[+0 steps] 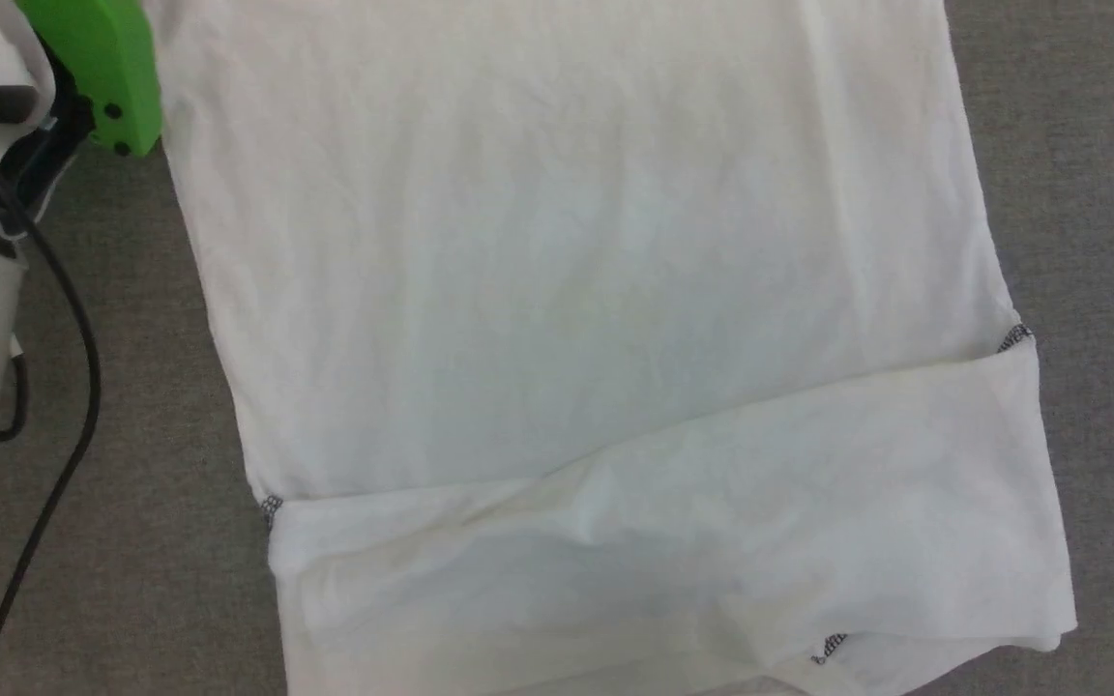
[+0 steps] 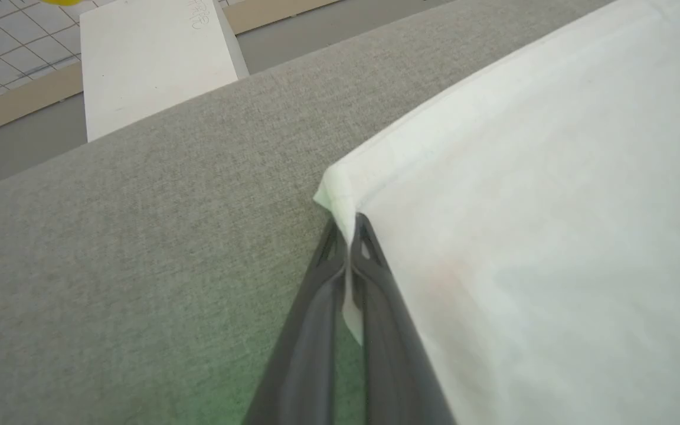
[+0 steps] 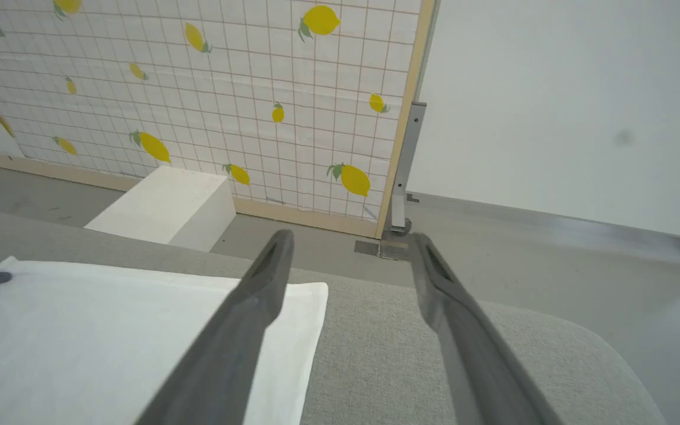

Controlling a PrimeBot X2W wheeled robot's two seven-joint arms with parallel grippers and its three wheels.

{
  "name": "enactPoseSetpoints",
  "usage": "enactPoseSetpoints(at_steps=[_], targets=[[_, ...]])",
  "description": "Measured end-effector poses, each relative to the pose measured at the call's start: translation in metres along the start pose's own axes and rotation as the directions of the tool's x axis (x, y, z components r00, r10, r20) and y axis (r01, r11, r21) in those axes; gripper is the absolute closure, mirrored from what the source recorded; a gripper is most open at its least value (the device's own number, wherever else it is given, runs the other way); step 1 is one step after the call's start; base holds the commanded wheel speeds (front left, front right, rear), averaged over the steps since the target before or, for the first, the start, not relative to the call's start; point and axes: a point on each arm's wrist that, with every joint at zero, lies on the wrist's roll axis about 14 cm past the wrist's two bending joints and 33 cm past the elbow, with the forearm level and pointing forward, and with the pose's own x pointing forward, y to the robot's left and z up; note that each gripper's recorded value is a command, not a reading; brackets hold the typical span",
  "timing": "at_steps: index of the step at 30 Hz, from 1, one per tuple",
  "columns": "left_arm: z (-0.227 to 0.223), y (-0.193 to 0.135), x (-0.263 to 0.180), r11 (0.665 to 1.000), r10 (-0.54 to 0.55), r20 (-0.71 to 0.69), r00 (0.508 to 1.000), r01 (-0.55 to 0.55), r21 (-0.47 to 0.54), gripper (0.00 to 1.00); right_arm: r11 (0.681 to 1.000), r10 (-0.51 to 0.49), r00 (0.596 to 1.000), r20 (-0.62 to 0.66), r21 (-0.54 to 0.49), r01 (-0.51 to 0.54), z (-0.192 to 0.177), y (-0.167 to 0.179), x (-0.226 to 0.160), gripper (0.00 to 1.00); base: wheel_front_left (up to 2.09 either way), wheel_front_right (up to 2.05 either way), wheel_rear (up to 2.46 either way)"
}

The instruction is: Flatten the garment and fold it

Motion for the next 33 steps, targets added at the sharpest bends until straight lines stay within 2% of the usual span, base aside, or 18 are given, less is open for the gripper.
enactPoseSetpoints(at_steps=[5,9,12,17,22,29,30,31,32,33], targets=[[-0.002,-0.002,-0.004,1.000,-0.004,0.007,1.000,0.004,-0.002,1.00,0.999,-0.004,0.988,-0.156,0.034,0.009,-0.004,-0.005,0.045,0.00,0.00,0.00,0.00],[-0.001,-0.004,-0.005,1.000,-0.007,0.014,1.000,0.007,0.001,1.00,0.998,-0.029,0.958,-0.285,0.043,0.043,-0.024,-0.004,0.077,0.00,0.00,0.00,0.00],[-0.001,-0.005,-0.006,1.000,-0.012,0.020,1.000,0.011,0.009,1.00,0.996,-0.029,0.919,-0.392,0.067,0.060,-0.057,0.002,0.090,0.00,0.00,0.00,0.00],[-0.005,-0.005,-0.006,1.000,-0.020,0.018,1.000,0.020,0.020,1.00,0.992,-0.032,0.826,-0.563,0.081,0.094,-0.116,0.011,0.098,0.00,0.00,0.00,0.00],[-0.009,-0.003,-0.006,1.000,-0.021,0.022,1.000,0.020,0.024,1.00,0.990,-0.009,0.787,-0.617,0.103,0.092,-0.148,0.029,0.110,0.00,0.00,0.00,0.00],[-0.017,0.002,-0.002,0.999,-0.024,0.022,0.999,0.023,0.022,1.00,0.990,-0.006,0.761,-0.649,0.101,0.095,-0.180,0.043,0.125,0.01,0.00,0.00,0.00],[-0.018,0.002,-0.002,0.999,-0.026,0.023,0.999,0.025,0.021,1.00,0.990,-0.013,0.753,-0.658,0.098,0.103,-0.186,0.043,0.126,0.23,0.00,0.00,0.00],[-0.019,0.004,-0.001,0.999,-0.023,0.025,0.999,0.023,0.022,1.00,0.990,-0.021,0.751,-0.660,0.092,0.109,-0.189,0.042,0.127,0.53,0.00,0.00,0.00],[-0.019,0.005,-0.001,1.000,-0.022,0.025,0.999,0.021,0.022,1.00,0.990,-0.029,0.752,-0.659,0.087,0.114,-0.190,0.041,0.128,1.00,0.00,0.00,0.00],[-0.020,0.006,-0.001,1.000,-0.020,0.027,0.999,0.020,0.020,1.00,0.989,-0.034,0.755,-0.655,0.085,0.118,-0.191,0.041,0.130,1.00,0.00,0.00,0.00]])
